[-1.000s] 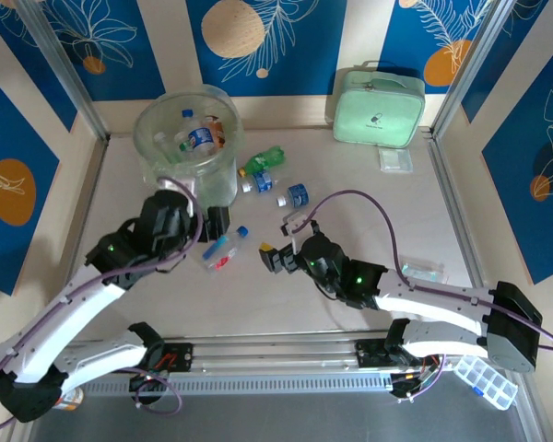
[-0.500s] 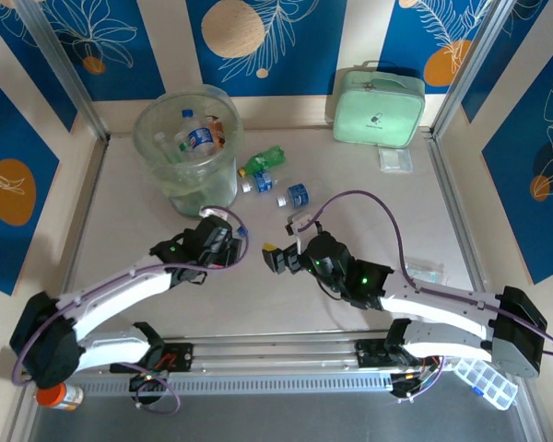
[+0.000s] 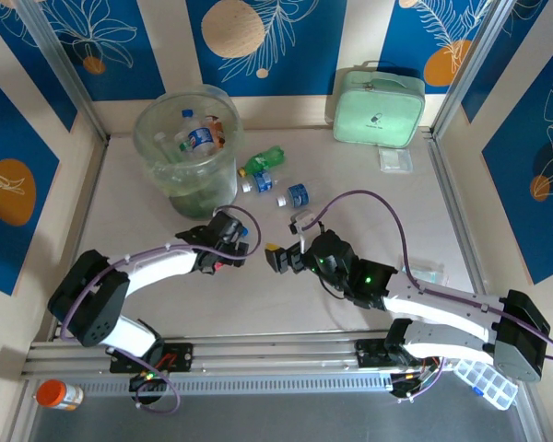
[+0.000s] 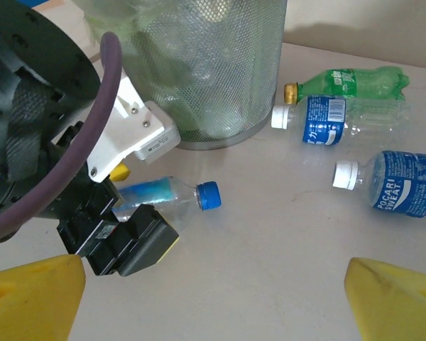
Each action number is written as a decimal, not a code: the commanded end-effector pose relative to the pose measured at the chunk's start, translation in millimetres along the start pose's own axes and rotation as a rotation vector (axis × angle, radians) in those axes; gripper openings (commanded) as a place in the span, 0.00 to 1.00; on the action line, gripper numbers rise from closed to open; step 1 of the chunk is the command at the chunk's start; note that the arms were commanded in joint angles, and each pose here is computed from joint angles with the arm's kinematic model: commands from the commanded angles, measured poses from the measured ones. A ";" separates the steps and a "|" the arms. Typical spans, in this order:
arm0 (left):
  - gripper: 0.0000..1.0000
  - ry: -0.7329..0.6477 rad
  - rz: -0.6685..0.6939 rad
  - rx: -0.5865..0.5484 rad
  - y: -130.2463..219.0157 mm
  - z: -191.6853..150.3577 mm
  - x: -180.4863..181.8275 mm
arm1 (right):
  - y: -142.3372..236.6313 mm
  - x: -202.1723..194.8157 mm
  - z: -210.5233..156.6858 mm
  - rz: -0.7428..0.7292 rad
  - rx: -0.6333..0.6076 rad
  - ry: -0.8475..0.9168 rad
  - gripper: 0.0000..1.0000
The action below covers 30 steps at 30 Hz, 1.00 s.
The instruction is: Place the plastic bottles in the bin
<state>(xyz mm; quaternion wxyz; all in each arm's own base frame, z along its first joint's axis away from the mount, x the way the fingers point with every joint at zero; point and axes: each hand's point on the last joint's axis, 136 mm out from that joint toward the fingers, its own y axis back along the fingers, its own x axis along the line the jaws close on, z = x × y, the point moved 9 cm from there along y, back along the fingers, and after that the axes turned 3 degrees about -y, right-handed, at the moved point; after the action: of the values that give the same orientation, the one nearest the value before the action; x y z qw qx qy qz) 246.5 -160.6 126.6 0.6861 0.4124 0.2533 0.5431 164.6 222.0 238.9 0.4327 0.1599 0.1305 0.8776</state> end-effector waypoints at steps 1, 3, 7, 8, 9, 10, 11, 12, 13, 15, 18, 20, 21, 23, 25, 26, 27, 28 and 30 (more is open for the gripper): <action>0.98 0.055 -0.114 0.031 -5.5 -5.4 0.0 | -2.9 3.2 2.5 0.025 0.009 -0.017 0.95; 0.97 0.068 -0.157 0.041 -5.1 -7.2 -1.3 | -4.0 3.1 1.8 0.023 0.014 -0.016 0.95; 0.91 0.077 -0.207 0.053 -4.1 -9.5 -4.9 | -5.5 3.1 1.3 0.026 0.019 -0.019 0.95; 0.89 0.077 -0.206 0.055 -4.7 -9.6 -4.9 | -5.9 3.3 1.0 0.027 0.021 -0.018 0.95; 0.87 0.076 -0.196 0.058 -5.5 -10.6 -4.1 | -6.2 3.3 1.2 0.028 0.021 -0.020 0.95; 0.84 0.075 -0.183 0.062 -6.8 -11.6 -3.3 | -6.6 3.0 1.0 0.026 0.023 -0.021 0.95; 0.80 0.075 -0.172 0.065 -8.1 -12.2 -2.4 | -6.9 3.0 0.7 0.026 0.024 -0.020 0.95; 0.77 0.074 -0.165 0.067 -9.0 -12.8 -2.1 | -7.1 2.8 0.5 0.025 0.025 -0.020 0.95; 0.74 0.074 -0.163 0.068 -9.7 -13.0 -2.3 | -7.3 2.8 0.4 0.025 0.025 -0.021 0.95; 0.70 0.079 -0.160 0.068 -10.4 -13.0 -2.2 | -7.3 2.9 0.4 0.026 0.026 -0.022 0.95; 0.63 0.080 -0.149 0.064 -10.7 -13.1 -1.0 | -7.4 2.3 0.6 0.025 0.026 -0.023 0.95; 0.58 0.083 -0.147 0.057 -10.4 -12.7 -0.6 | -7.4 2.5 0.4 0.026 0.027 -0.022 0.95; 0.56 0.083 -0.147 0.057 -10.5 -12.8 -0.6 | -7.2 2.4 0.6 0.025 0.026 -0.021 0.95; 0.50 0.085 -0.150 0.054 -10.3 -12.3 -0.7 | -7.1 2.2 0.3 0.024 0.026 -0.022 0.95; 0.48 0.088 -0.154 0.050 -10.1 -11.4 -1.2 | -6.9 2.2 0.7 0.024 0.026 -0.022 0.95; 0.47 0.090 -0.156 0.049 -9.8 -11.5 -1.4 | -6.5 2.3 1.2 0.025 0.023 -0.023 0.95; 0.46 0.092 -0.159 0.047 -9.5 -11.7 -1.3 | -6.5 1.9 1.4 0.023 0.022 -0.023 0.95; 0.44 0.094 -0.163 0.044 -8.7 -11.7 -1.4 | -6.3 2.0 0.9 0.024 0.023 -0.022 0.95; 0.42 0.100 -0.168 0.033 -6.7 -10.7 -1.3 | -5.7 2.0 1.5 0.025 0.020 -0.024 0.95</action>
<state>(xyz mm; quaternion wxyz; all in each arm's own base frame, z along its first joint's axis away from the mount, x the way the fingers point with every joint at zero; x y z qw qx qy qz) 243.9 -162.3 117.3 0.7096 0.3779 0.3230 0.4993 166.5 225.3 230.1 0.4262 0.1689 0.1467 0.8766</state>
